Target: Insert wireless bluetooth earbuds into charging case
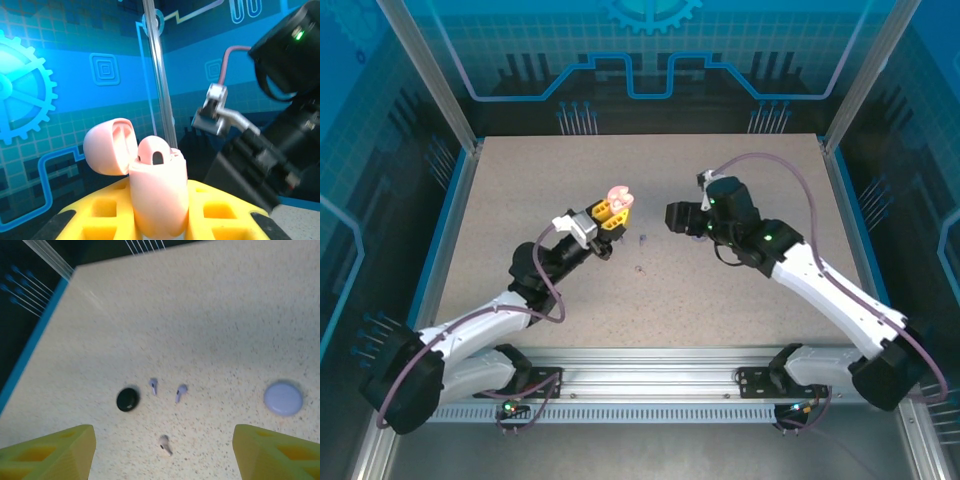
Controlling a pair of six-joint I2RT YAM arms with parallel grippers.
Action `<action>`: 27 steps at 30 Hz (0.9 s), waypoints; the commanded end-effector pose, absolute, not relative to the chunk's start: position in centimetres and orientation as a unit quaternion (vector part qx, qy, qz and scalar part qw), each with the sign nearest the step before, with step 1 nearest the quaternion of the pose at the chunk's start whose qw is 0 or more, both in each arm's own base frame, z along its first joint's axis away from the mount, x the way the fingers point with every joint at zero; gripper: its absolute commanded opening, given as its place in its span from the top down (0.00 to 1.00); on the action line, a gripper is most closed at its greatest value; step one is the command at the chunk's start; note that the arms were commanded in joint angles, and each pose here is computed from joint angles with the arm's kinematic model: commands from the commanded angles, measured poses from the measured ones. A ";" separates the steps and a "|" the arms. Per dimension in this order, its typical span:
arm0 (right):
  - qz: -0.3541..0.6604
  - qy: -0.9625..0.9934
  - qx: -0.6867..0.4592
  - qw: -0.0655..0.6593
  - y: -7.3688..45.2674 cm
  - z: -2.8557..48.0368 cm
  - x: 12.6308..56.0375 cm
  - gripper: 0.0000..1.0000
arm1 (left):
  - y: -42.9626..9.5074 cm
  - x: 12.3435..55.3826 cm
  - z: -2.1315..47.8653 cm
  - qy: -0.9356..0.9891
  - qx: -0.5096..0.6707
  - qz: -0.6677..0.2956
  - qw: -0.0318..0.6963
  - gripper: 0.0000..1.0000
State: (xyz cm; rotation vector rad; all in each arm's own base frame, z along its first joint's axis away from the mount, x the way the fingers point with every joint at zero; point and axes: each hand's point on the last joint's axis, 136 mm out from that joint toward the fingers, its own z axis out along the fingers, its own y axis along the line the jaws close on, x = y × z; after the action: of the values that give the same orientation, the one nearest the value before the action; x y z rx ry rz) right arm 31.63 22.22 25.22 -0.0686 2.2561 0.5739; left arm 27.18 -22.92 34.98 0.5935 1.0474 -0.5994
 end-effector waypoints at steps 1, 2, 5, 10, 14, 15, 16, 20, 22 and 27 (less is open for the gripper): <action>0.212 0.912 -0.046 0.349 23.7 21.6 31.4 0.27 | -21.4 27.3 35.2 0.491 0.246 -0.271 0.791 1.00; 0.206 0.916 -0.058 0.340 24.3 20.7 31.3 0.27 | -21.1 27.4 35.3 0.492 0.241 -0.269 0.792 1.00; 0.181 0.930 -0.092 0.306 26.2 17.7 31.2 0.29 | -20.3 27.5 35.5 0.494 0.227 -0.269 0.795 1.00; 0.140 0.943 -0.161 0.255 29.1 12.8 30.5 0.35 | -19.2 27.4 36.0 0.494 0.216 -0.263 0.800 1.00; 0.117 0.946 -0.209 0.219 30.7 9.6 29.7 0.39 | -18.5 27.4 36.3 0.494 0.207 -0.260 0.803 1.00; 0.112 0.945 -0.220 0.213 31.1 9.0 29.6 0.40 | -18.4 27.4 36.4 0.494 0.206 -0.260 0.804 1.00; 0.107 0.945 -0.229 0.206 31.5 8.4 29.5 0.43 | -18.4 27.4 36.4 0.493 0.204 -0.260 0.804 1.00; 0.091 0.944 -0.258 0.184 32.7 6.6 29.4 0.49 | -18.2 27.4 36.5 0.492 0.203 -0.260 0.805 1.00; 0.082 0.944 -0.266 0.176 33.1 5.9 29.6 0.51 | -18.2 27.4 36.5 0.493 0.202 -0.260 0.805 1.00; 0.068 0.945 -0.275 0.164 33.8 4.5 29.9 0.54 | -18.2 27.5 36.3 0.496 0.202 -0.260 0.803 1.00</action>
State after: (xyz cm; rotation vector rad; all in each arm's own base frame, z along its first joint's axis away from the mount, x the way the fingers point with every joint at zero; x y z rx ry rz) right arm 30.39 33.44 5.09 -0.7209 2.6760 0.2304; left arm 27.55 -18.83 36.14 0.4576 1.0685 -0.5642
